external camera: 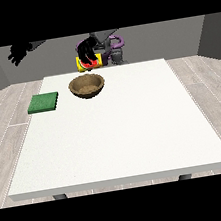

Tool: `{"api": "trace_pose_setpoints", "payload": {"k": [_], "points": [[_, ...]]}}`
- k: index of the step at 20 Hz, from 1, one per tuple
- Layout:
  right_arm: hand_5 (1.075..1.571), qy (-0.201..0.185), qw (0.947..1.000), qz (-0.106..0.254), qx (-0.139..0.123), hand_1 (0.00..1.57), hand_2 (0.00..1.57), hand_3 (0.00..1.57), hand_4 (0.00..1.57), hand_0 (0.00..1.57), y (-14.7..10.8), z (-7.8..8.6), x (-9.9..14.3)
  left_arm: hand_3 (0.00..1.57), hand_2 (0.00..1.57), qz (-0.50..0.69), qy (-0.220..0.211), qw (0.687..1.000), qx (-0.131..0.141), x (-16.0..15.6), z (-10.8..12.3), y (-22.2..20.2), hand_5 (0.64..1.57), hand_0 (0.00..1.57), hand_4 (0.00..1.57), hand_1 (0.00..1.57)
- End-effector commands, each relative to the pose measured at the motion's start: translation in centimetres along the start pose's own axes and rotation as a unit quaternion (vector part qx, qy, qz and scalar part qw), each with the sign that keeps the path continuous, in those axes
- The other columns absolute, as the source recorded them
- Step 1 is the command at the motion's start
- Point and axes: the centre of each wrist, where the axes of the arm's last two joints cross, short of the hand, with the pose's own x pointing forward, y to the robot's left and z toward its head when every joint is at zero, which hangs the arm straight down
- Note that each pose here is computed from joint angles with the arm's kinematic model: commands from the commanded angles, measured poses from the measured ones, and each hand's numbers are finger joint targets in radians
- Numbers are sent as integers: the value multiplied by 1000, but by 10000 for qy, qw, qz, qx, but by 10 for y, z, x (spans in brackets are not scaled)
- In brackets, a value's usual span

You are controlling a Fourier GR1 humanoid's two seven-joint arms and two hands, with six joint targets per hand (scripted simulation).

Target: Pick the cup and pour the ball into the bowl, then pick the bowl and place it on the pad

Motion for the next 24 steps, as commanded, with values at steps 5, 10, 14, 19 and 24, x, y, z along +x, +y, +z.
{"api": "trace_pose_setpoints", "payload": {"k": [5,10,14,19,24], "points": [[1548,400,9990,-17,-177,0,0,271,691,0,-1,25,-18,1542,1102,130,-44,9995,-295,-4,12,-8,1571,0,1109,0],[1546,514,9977,61,-437,0,0,143,726,0,6,32,-31,1438,1571,2496,643,9661,139,-80,-4,-9,1567,1042,1269,1042],[1559,450,9972,-71,-588,0,0,132,777,0,14,26,-31,669,936,4445,1312,8850,435,-133,-15,8,1545,635,1285,635],[1555,610,9954,7,-738,0,0,0,788,0,20,29,-40,0,0,6548,1570,7358,723,-193,-15,22,1570,0,1120,0],[1563,803,9899,-214,-1145,0,0,0,747,0,48,38,-75,0,0,7683,938,6305,581,-249,0,6,1566,0,1054,0]]}}
